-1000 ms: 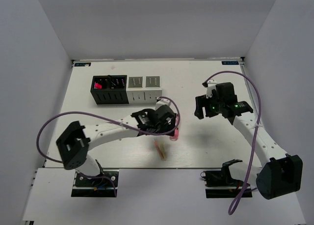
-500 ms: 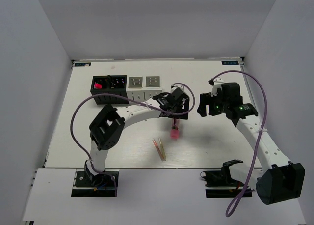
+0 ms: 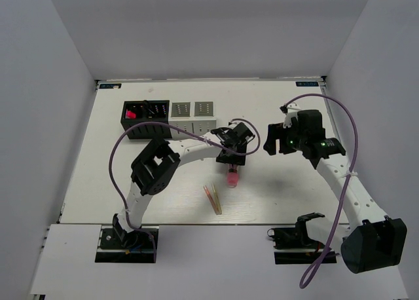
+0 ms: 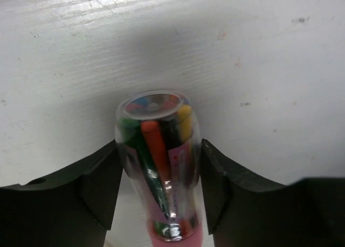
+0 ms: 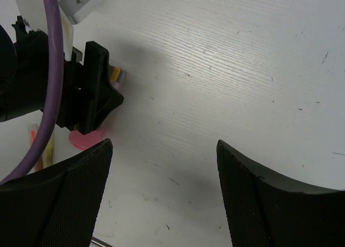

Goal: Sort the stationery into containers
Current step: Pick up the stationery from the center of the board, then place the stationery in the storage box, then pick up the pen from the center of the board, then place the pen in the storage box, then pick up the pen from the center of the board.

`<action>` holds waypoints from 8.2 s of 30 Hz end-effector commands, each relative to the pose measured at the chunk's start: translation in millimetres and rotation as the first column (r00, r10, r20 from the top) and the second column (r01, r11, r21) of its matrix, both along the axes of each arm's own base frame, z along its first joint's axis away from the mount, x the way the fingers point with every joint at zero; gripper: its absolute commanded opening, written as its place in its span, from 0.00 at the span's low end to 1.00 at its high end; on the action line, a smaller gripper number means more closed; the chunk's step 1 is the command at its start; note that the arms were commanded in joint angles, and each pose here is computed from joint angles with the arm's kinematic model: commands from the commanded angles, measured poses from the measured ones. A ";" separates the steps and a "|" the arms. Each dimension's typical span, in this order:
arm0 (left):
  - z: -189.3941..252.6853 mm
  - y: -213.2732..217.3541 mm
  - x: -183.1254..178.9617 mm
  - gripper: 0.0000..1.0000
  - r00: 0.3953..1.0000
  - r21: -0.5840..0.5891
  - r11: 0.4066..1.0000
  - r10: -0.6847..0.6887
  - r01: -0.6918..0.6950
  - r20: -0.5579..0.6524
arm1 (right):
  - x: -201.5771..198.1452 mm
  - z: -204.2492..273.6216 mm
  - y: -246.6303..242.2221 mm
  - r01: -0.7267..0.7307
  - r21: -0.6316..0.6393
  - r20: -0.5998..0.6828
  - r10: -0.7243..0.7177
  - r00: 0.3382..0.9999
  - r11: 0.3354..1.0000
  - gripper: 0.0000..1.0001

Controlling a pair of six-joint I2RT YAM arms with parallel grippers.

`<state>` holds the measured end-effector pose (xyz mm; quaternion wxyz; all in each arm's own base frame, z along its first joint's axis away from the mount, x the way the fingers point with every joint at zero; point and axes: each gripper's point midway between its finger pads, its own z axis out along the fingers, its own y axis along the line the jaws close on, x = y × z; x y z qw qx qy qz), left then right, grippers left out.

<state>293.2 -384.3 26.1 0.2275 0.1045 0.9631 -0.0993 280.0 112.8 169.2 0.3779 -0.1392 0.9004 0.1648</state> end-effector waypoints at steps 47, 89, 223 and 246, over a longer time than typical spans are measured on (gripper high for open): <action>264.9 214.2 213.6 0.01 0.491 -0.123 0.879 0.367 -0.460 0.790 | -11.3 -3.2 23.6 -0.176 0.103 0.015 0.175 0.984 0.979 0.00; 225.3 214.5 209.3 0.78 0.489 -0.043 0.881 0.301 -0.471 0.819 | -10.8 -8.6 24.3 -0.186 0.101 -0.004 0.187 0.982 0.977 0.46; 200.5 133.7 209.9 0.16 0.667 0.006 0.909 0.301 -0.417 0.682 | -23.4 -12.9 33.6 -0.263 0.136 -0.073 0.274 0.959 0.955 0.81; 124.5 129.3 -52.6 0.73 0.905 -0.041 0.905 0.425 -0.423 0.030 | -28.9 -17.9 35.3 -0.268 0.155 -0.141 0.290 0.946 0.951 0.01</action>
